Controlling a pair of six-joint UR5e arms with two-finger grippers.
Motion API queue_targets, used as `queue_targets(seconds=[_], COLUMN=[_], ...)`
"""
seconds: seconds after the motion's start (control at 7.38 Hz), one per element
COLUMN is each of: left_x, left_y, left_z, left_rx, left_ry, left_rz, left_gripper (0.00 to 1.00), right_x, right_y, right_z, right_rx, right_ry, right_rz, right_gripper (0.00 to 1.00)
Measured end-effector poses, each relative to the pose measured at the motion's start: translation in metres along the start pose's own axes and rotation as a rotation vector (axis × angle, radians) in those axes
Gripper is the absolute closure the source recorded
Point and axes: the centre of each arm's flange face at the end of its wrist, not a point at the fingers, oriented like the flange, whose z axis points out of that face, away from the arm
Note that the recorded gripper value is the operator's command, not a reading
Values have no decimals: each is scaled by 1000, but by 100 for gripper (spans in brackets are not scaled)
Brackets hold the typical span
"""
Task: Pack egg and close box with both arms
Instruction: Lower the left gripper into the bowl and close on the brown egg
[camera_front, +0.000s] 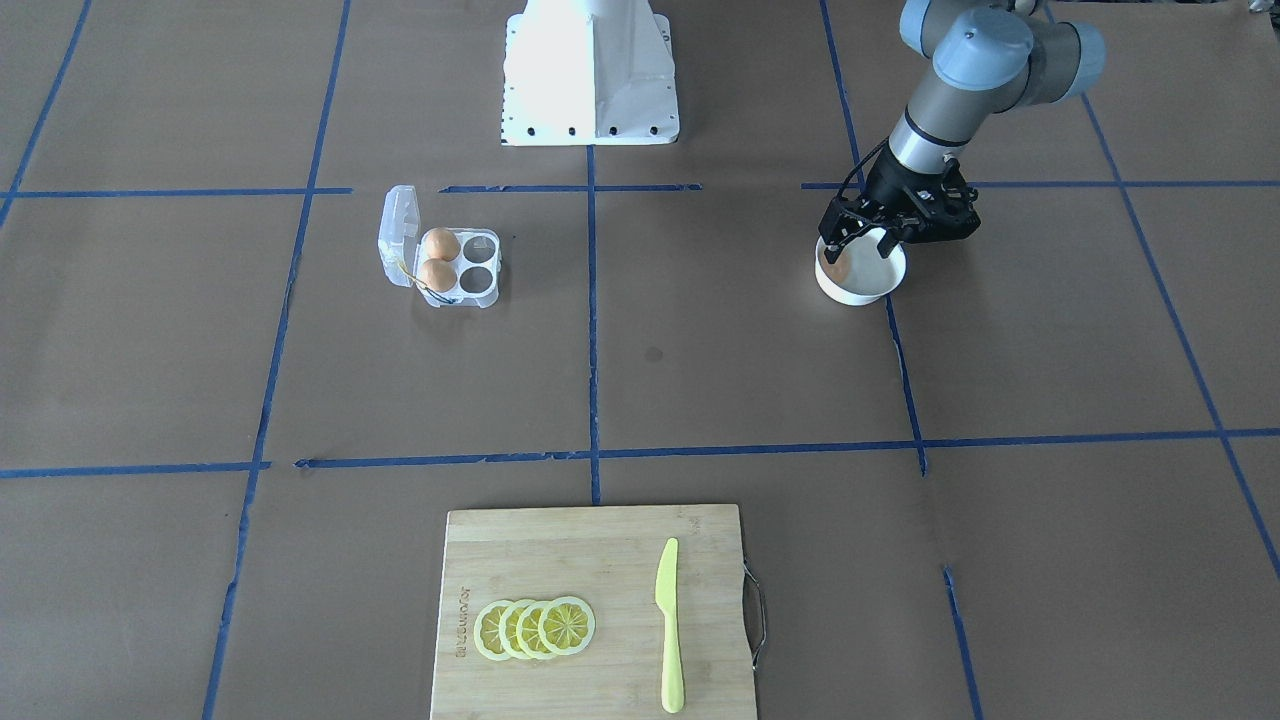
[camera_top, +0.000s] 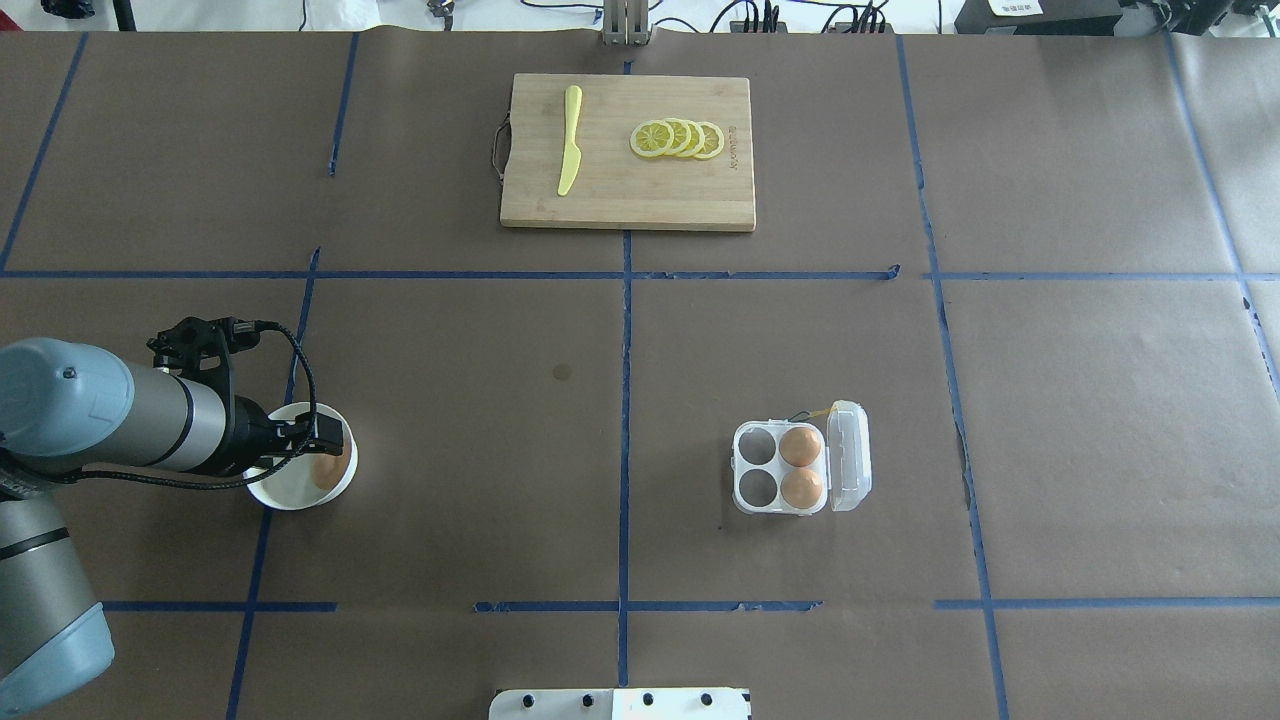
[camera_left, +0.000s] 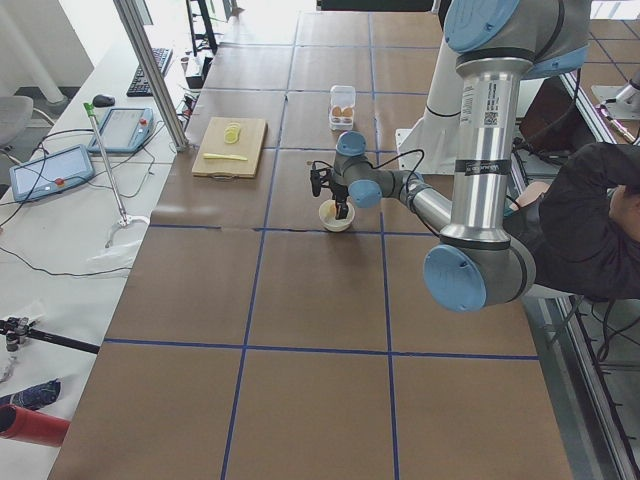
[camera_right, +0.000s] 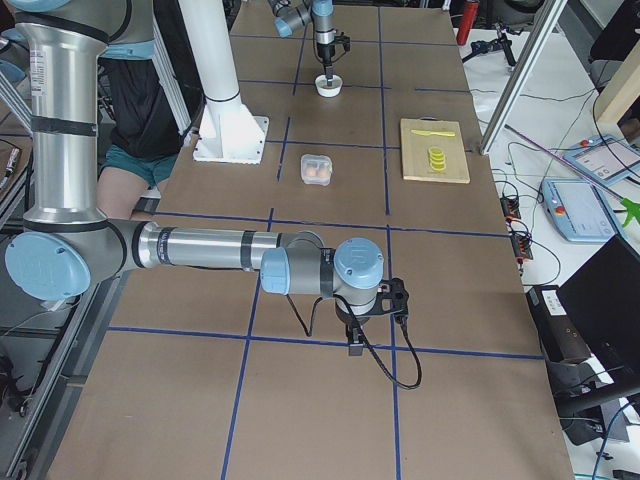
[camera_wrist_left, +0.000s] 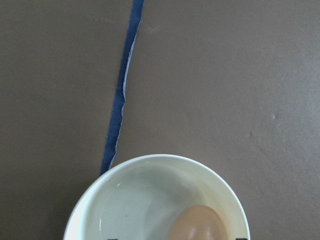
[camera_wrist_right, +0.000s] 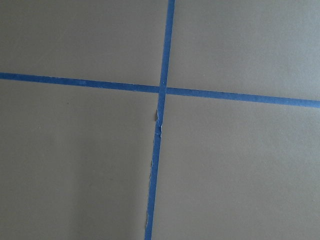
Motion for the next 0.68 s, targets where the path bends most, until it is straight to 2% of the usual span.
queue_targets(seconds=[0.68], left_x=[4], left_y=[7], left_z=[13], left_rx=[-18], left_ry=[-11], left_rz=[10], left_gripper=[17], right_x=[2], right_y=[0], right_z=[2], right_rx=[-4], right_ry=[0], right_rz=[5], right_gripper=[0])
